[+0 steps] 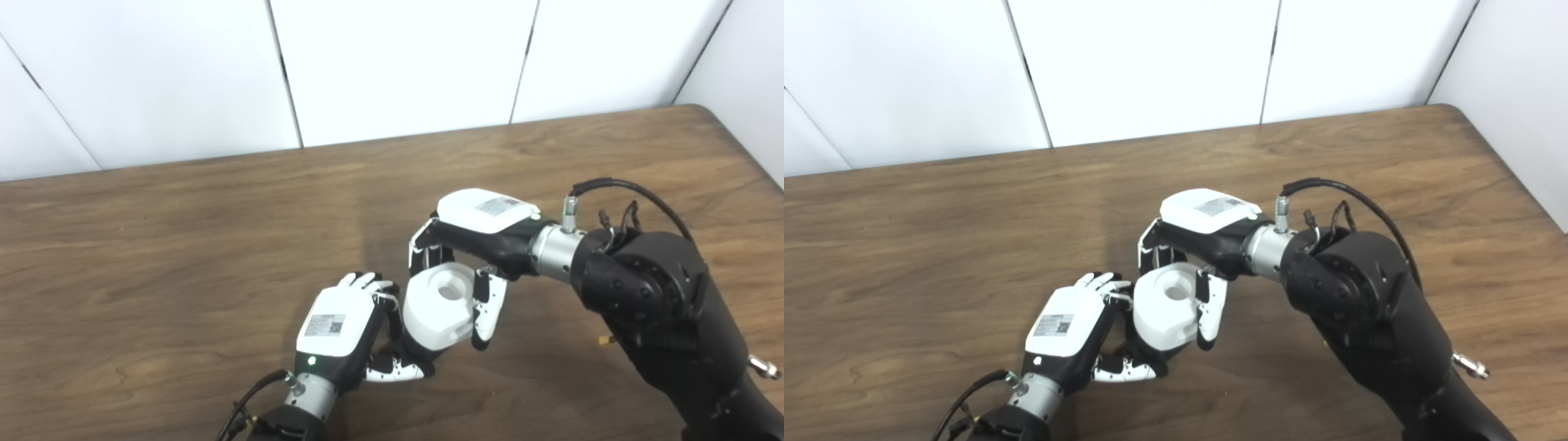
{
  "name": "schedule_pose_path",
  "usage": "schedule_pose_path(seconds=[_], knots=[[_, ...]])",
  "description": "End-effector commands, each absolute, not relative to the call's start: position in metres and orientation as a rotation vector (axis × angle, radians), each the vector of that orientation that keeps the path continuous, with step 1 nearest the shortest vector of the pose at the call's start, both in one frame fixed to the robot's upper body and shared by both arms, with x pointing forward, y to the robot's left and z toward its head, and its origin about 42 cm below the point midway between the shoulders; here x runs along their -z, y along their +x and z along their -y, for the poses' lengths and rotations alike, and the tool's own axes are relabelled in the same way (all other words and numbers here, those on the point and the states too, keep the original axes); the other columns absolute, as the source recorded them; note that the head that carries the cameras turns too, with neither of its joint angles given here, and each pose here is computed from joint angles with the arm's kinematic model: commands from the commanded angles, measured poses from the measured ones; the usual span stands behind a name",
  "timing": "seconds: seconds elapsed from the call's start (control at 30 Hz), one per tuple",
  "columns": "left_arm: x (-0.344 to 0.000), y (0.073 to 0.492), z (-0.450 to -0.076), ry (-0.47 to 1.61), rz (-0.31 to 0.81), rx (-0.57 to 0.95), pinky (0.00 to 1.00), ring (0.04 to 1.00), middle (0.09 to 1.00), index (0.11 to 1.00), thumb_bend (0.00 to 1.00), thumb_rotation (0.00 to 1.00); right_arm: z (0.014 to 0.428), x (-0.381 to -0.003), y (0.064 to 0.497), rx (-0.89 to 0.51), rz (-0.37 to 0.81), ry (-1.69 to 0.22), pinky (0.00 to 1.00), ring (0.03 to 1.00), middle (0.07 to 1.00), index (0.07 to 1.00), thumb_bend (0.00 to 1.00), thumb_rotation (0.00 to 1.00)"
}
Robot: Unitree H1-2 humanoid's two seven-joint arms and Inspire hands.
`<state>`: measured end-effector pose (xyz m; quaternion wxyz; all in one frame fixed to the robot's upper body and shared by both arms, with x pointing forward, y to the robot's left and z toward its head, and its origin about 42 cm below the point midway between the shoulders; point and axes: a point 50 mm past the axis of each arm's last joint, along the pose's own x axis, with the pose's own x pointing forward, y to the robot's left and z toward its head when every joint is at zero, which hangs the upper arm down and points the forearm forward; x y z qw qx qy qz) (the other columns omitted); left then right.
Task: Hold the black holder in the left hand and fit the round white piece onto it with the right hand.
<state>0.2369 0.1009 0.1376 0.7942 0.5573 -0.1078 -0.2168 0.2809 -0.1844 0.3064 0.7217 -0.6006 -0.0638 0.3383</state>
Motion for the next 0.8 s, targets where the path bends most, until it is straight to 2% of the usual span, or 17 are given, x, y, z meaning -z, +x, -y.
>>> schedule_pose_path(seconds=[0.0, 0.23, 0.77], knots=[[-0.109, 0.229, -0.096, 1.251, 0.112, 0.590, 0.93, 0.889, 0.802, 0.490, 0.52, 0.07, 0.182, -0.320, 0.279, -0.710, 0.210, -1.337, 0.92, 0.465, 0.457, 0.520, 0.52, 0.00], [-0.111, 0.228, -0.095, 1.243, 0.113, 0.588, 0.94, 0.891, 0.802, 0.490, 0.52, 0.07, 0.179, -0.314, 0.277, -0.700, 0.213, -1.348, 0.93, 0.492, 0.444, 0.514, 0.52, 0.00], [-0.113, 0.229, -0.093, 1.254, 0.124, 0.589, 0.92, 0.886, 0.798, 0.491, 0.52, 0.07, 0.175, -0.302, 0.272, -0.718, 0.215, -1.342, 0.93, 0.473, 0.444, 0.529, 0.52, 0.00]])
